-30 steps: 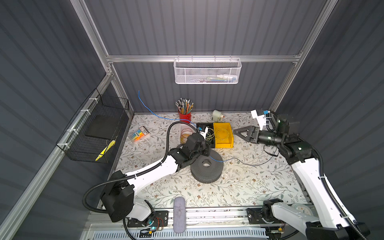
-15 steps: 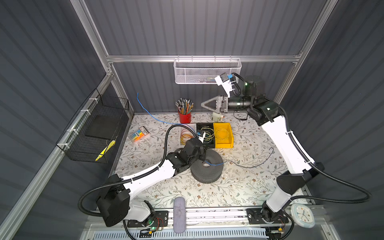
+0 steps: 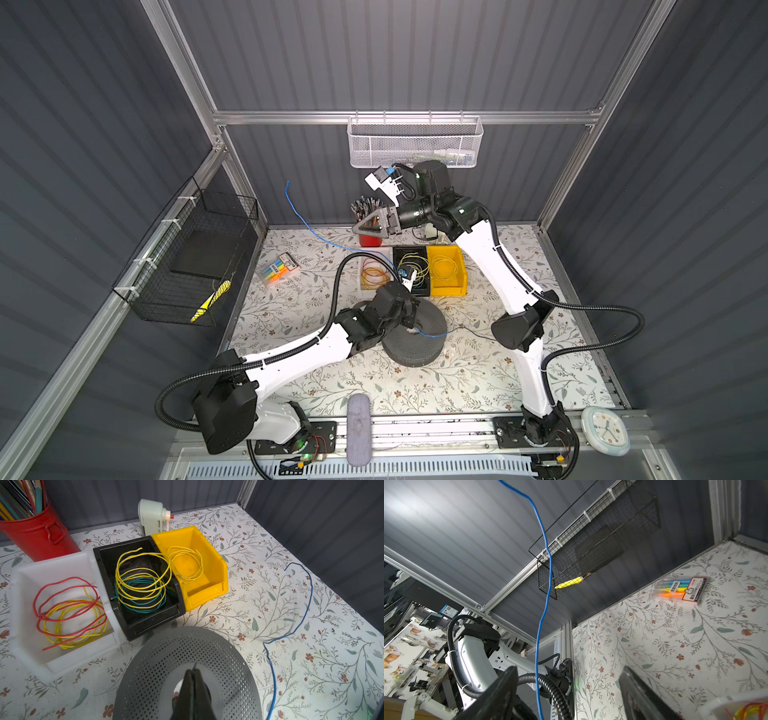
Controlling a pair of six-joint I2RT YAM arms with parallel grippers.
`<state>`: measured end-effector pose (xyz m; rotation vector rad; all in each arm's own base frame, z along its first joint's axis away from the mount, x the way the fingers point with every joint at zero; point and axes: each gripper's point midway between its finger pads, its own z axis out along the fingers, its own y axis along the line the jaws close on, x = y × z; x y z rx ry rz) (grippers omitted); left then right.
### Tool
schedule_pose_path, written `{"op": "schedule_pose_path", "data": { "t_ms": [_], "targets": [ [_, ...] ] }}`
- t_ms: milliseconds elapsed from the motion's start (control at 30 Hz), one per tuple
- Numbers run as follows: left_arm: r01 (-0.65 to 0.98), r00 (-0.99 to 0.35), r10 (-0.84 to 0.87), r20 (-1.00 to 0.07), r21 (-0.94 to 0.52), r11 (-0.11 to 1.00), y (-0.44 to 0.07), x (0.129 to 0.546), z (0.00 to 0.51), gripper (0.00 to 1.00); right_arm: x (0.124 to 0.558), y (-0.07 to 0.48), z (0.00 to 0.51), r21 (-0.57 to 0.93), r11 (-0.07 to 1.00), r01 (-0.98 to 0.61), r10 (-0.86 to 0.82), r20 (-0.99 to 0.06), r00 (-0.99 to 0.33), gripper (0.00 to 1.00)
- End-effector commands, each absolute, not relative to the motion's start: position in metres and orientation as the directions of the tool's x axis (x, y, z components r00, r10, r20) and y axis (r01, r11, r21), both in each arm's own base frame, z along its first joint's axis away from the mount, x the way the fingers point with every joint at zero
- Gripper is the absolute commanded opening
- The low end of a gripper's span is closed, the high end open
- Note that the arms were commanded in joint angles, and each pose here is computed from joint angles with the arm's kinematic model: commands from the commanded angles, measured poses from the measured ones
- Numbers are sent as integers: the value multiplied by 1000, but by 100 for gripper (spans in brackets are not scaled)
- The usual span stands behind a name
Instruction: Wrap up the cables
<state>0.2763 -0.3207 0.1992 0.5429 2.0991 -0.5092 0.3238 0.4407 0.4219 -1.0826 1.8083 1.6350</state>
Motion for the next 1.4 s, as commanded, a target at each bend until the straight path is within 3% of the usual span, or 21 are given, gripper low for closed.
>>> {"op": "schedule_pose_path", "data": {
  "t_ms": [0,267,500,767,933,1033,1367],
  "targets": [
    [560,-538,240,-808,-130,818,-321,268,181,0,302,439,425,569,-81,-818,-275,-802,-531,79],
    [565,-545,252,-800,-129,815,-325,264,176,0,280,444,411,576,-113,-809,-338,-788,-514,77],
    [562,-546,258,-797,-120,818,-321,262,175,0,274,448,411,586,-135,-799,-347,-783,-516,68],
    [555,-553,270,-788,-107,825,-318,262,170,0,263,453,412,588,-170,-791,-358,-785,-506,48],
    [554,-558,281,-781,-99,826,-317,261,168,0,258,451,408,593,-186,-784,-374,-780,-502,46],
    [554,-562,284,-777,-99,827,-317,261,166,0,258,451,408,588,-182,-788,-373,-783,-498,34],
    [522,-572,269,-775,-91,848,-307,261,164,0,257,450,408,580,-182,-794,-374,-788,-489,16]
  ]
}}
